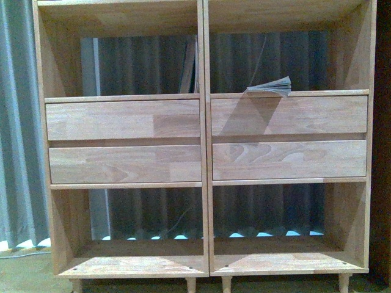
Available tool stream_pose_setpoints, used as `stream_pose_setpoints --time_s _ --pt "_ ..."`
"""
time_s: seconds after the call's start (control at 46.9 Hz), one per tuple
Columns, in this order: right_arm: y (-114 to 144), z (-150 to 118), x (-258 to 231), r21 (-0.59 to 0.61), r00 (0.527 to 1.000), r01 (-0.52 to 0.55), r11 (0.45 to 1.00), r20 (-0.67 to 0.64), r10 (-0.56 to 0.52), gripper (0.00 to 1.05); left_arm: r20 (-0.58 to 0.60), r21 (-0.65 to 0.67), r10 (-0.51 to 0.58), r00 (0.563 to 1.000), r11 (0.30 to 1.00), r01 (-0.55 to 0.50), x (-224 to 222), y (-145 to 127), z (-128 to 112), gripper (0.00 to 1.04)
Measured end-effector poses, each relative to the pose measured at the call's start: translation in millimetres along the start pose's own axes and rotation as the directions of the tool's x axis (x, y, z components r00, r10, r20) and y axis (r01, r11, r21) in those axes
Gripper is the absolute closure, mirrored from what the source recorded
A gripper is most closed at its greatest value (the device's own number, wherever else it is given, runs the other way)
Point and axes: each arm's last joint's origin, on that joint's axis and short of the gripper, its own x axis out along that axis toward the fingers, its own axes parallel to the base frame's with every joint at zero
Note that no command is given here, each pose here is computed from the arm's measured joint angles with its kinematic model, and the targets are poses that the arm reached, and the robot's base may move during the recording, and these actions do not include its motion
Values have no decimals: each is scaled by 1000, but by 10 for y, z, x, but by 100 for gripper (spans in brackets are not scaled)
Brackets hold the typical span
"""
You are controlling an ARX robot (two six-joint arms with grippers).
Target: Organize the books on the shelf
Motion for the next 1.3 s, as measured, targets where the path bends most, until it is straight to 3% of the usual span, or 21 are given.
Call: stream_pose_setpoints --time_s 1.3 --pt "0 0 0 0 1000 0 1000 0 0 7 0 0 0 1000 1000 0 0 0 0 7"
